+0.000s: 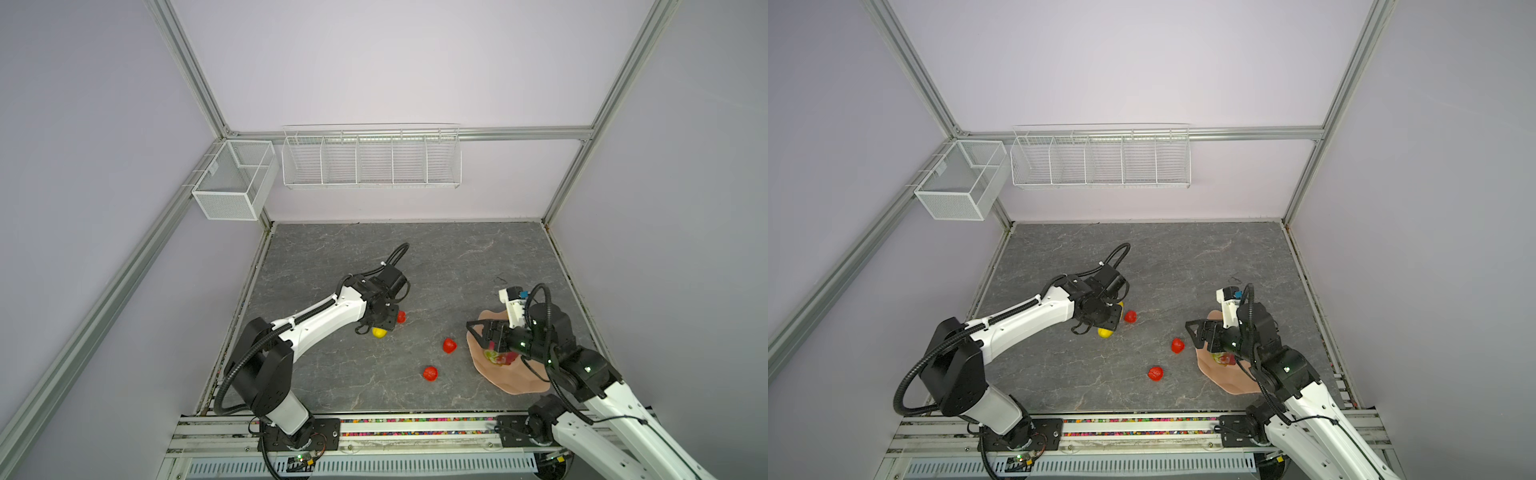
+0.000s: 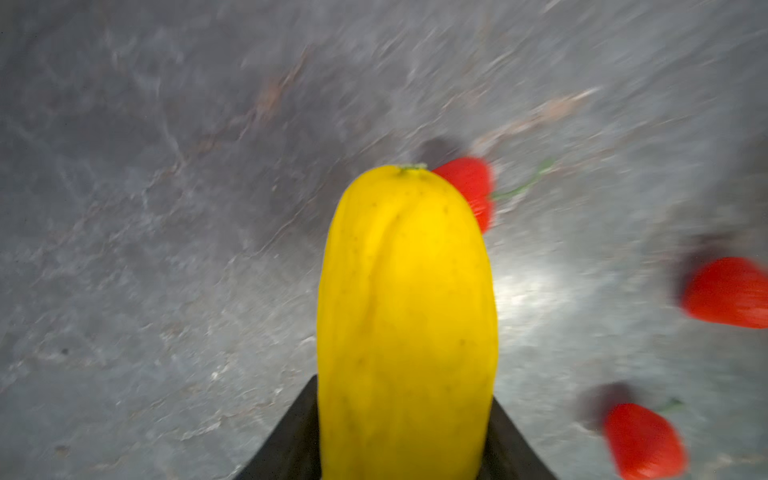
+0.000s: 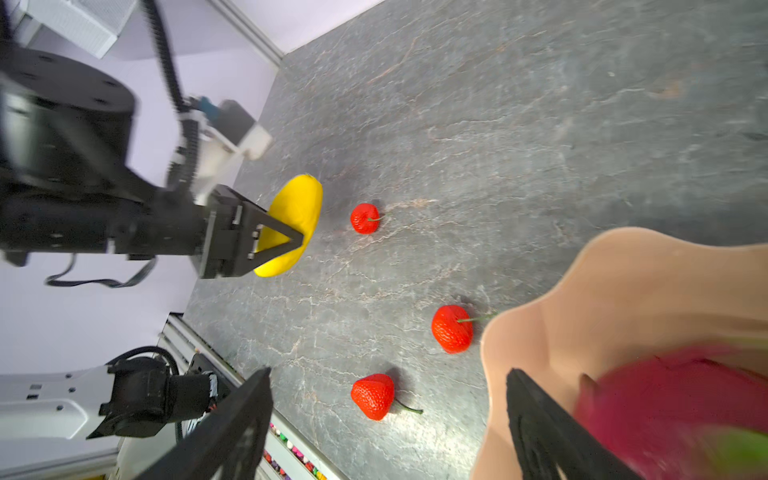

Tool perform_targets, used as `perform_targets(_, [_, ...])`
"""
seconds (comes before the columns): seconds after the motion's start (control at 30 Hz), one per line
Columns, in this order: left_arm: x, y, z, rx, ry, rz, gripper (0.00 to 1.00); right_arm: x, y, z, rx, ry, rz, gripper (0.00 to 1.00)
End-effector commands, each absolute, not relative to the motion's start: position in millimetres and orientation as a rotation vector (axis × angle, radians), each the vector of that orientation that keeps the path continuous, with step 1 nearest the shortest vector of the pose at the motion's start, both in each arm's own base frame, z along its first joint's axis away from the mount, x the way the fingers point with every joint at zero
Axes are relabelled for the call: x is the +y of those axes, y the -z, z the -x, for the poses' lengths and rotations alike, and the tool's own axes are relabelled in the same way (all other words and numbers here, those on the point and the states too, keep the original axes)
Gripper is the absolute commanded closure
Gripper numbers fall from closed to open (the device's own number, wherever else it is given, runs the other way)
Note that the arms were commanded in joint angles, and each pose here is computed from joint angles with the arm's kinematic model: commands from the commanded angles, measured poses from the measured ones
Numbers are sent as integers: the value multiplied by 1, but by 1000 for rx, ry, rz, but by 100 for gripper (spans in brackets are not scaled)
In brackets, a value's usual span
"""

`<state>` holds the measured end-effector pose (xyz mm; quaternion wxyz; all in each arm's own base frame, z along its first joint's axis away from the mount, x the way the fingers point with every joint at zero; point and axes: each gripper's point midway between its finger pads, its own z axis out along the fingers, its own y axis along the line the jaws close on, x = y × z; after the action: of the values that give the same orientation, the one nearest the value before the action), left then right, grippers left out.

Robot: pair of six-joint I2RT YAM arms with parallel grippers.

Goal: Place and organize the fake fruits in the fruit bowl
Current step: 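Carry the yellow fruit into the bowl beside the dragon fruit and release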

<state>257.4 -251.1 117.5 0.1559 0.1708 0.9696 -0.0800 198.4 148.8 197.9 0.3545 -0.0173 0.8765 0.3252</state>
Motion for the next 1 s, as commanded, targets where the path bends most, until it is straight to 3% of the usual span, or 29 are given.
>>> perform_targets(0.0, [-324, -157, -246, 2634, 609, -664, 50, 126, -181, -184, 2330, -788, -50, 11])
perform_targets(0.13, [-405, -176, -233, 2519, 842, -885, 51, 106, -175, -167, 2362, -756, -151, 11])
perform_targets(0.37, [-502, -162, -205, 2457, 859, -1235, 51, 93, -180, -144, 2327, -782, -247, 11])
perform_targets(0.57, [-527, -131, -209, 2504, 794, -1270, 52, 84, -177, -135, 2325, -760, -298, 11])
perform_targets(0.97, [-527, -91, -208, 2563, 680, -1296, 49, 91, -184, -146, 2303, -782, -265, 11])
